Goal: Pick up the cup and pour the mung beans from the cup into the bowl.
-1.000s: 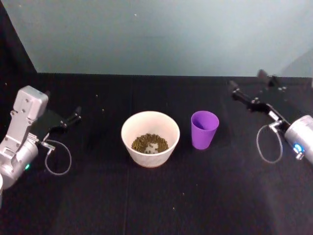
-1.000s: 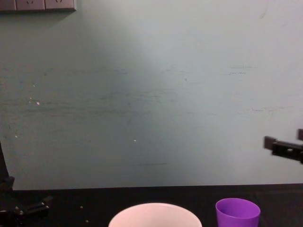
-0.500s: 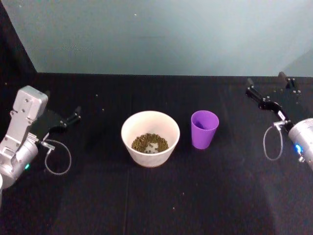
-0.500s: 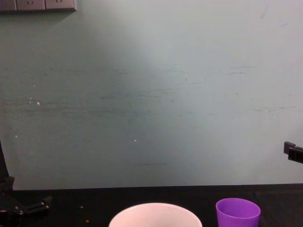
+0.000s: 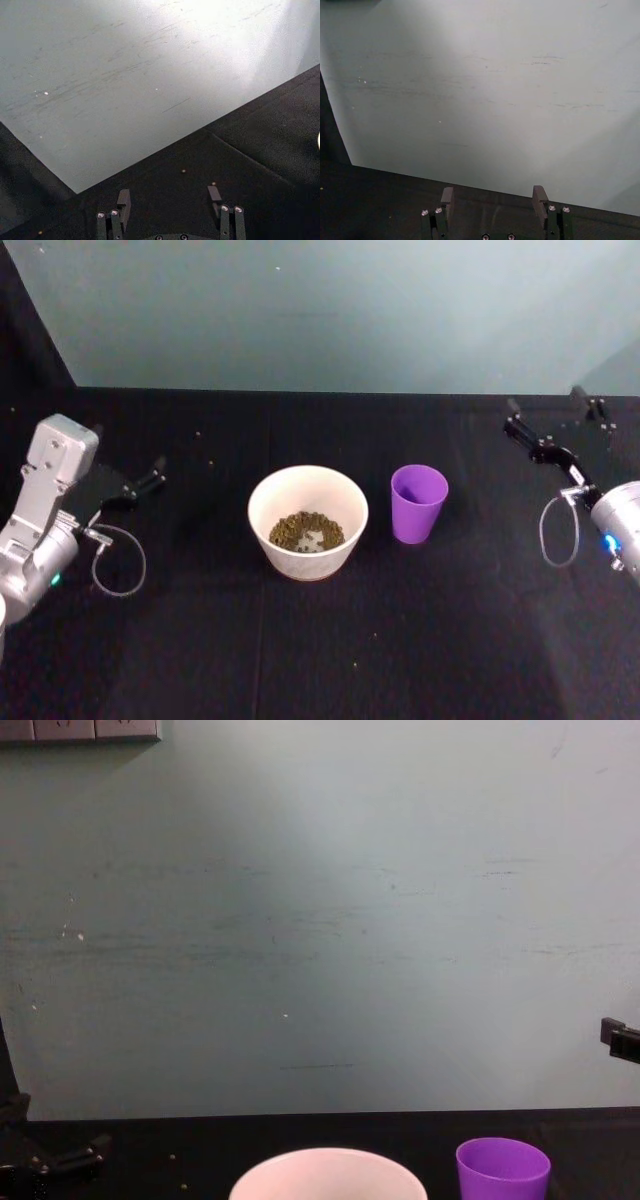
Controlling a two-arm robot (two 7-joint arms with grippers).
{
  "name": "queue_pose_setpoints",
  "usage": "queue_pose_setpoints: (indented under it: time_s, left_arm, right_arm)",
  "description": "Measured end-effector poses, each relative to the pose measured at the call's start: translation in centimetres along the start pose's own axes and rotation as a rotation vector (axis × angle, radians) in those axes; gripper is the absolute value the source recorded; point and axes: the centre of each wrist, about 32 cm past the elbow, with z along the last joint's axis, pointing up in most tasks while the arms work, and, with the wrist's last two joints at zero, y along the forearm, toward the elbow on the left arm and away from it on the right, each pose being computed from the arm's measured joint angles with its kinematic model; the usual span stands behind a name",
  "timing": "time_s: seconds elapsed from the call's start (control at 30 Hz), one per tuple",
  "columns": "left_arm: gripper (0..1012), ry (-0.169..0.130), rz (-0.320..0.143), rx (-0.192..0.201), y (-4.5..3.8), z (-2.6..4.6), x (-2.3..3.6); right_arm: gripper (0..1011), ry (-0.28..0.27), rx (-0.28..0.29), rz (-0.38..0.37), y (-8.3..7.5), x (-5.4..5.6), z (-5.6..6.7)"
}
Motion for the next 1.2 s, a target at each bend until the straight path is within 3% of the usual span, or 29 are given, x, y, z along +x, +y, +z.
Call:
queue_pose_setpoints:
  time_s: [1.2]
  left_arm:
    - [1000,0.0,0.0,0.0,0.0,0.0,0.0]
  right_arm:
    - [1003,-0.002,0.001,-0.003,-0.03,-0.01,0.04]
